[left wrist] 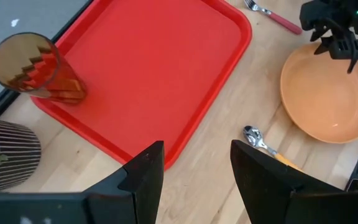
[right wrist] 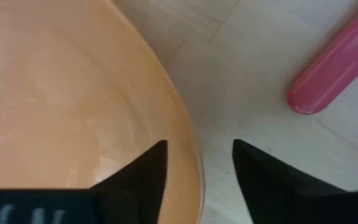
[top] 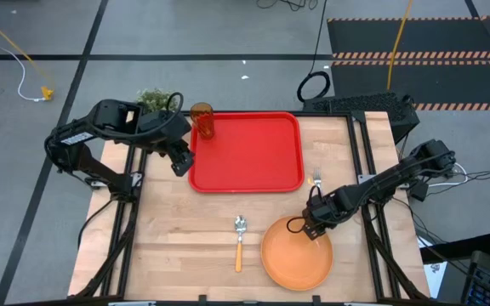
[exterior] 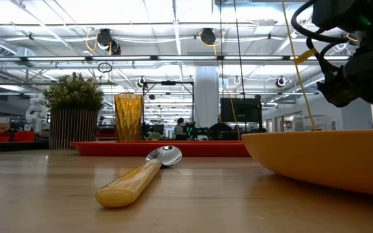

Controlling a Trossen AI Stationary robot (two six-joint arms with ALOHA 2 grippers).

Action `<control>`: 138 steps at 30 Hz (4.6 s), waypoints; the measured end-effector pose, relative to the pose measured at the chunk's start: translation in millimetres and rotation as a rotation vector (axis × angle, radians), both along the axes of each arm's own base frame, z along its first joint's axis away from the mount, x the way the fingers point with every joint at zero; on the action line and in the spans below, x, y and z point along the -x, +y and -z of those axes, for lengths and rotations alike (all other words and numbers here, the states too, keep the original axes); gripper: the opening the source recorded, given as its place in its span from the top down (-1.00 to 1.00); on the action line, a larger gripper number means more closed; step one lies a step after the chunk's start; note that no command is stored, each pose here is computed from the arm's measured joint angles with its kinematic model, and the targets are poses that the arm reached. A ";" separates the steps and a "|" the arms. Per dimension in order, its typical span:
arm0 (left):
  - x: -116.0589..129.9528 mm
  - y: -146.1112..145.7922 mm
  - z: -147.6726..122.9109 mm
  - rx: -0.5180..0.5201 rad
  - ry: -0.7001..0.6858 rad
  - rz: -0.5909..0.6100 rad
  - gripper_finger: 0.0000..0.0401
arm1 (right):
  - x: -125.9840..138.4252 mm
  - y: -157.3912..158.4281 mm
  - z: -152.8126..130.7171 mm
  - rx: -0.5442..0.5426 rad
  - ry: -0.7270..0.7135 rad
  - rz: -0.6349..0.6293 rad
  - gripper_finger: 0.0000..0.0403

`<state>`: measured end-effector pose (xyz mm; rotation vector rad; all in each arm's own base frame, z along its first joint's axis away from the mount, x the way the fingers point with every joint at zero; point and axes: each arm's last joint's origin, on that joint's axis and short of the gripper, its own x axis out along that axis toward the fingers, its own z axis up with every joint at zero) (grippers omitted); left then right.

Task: Pick and place plate/cup/fork/spoon on tray
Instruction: Put the orange plate on the red tray

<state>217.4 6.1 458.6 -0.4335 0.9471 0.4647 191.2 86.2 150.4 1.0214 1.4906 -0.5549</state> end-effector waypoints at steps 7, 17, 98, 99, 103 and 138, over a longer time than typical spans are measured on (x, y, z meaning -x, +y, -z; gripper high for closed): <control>0.0 1.3 -0.1 -0.037 0.000 -0.022 0.07 | 0.0 0.0 0.1 -0.001 0.002 0.007 0.69; -0.1 2.0 -0.1 -0.041 -0.001 -0.036 0.07 | -3.8 -0.6 -17.3 -0.097 -0.061 0.088 0.99; -1.8 -2.9 0.0 -0.060 -0.094 -0.365 0.07 | -146.5 -291.0 -50.0 0.077 -0.494 0.188 1.00; -1.8 -2.8 0.0 -0.063 -0.094 -0.366 0.07 | -147.1 -291.4 -47.4 0.075 -0.489 0.183 1.00; -1.7 -0.5 0.0 -0.068 -0.094 -0.377 0.07 | -148.4 -291.5 -37.7 0.067 -0.456 0.179 1.00; -1.5 0.6 -0.1 -0.062 -0.097 -0.390 0.07 | -138.2 -292.8 -3.6 0.188 -0.381 0.291 0.84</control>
